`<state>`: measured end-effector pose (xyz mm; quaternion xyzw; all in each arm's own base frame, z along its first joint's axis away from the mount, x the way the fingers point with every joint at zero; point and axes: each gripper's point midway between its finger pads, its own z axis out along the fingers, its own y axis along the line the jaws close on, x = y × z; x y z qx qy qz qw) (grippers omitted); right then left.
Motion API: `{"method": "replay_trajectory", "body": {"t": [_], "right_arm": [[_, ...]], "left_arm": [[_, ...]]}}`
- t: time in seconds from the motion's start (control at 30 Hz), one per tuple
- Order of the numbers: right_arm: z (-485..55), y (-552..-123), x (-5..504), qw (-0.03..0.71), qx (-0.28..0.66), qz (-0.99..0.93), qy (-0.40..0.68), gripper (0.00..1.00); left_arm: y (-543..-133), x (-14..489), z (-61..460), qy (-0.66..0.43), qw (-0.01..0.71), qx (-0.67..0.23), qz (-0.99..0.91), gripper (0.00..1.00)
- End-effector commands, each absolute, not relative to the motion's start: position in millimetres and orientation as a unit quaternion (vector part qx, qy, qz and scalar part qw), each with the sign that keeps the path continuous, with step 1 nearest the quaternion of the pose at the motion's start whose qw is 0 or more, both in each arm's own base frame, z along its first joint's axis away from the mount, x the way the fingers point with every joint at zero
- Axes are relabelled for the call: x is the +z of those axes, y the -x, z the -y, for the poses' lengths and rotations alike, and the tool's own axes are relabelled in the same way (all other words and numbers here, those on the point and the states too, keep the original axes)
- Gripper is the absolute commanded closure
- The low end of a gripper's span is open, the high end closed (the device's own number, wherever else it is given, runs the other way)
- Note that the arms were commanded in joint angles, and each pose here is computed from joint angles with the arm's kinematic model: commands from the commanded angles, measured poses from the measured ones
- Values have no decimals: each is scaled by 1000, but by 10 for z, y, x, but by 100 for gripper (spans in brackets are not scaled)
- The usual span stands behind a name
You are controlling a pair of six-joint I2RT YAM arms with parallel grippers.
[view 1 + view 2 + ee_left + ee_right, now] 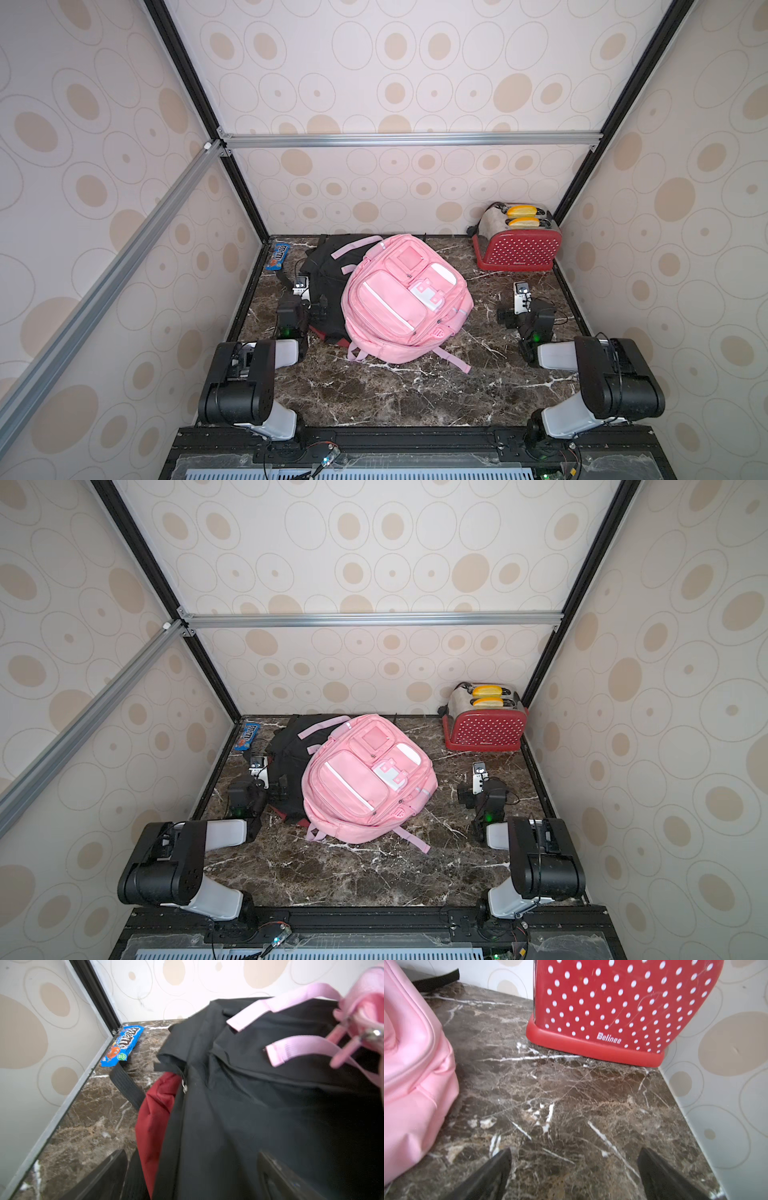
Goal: Zip up the backpack
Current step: Reset both arms
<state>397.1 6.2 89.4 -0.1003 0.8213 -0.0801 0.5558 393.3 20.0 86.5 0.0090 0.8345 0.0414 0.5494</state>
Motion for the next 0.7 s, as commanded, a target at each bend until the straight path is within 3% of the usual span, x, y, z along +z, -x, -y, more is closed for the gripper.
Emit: {"method": "replay_trajectory", "body": {"t": [0.0,0.67], "right_arm": [[-57,-3962,837,543,-76,-830,103,0],[-39,-3971,825,537,-78,-834,99,0]], "left_arm": [[-4005,974,-155,-27,579,24,-814,1],[-4004,972,-214,-15,572,28,-819,1]]}}
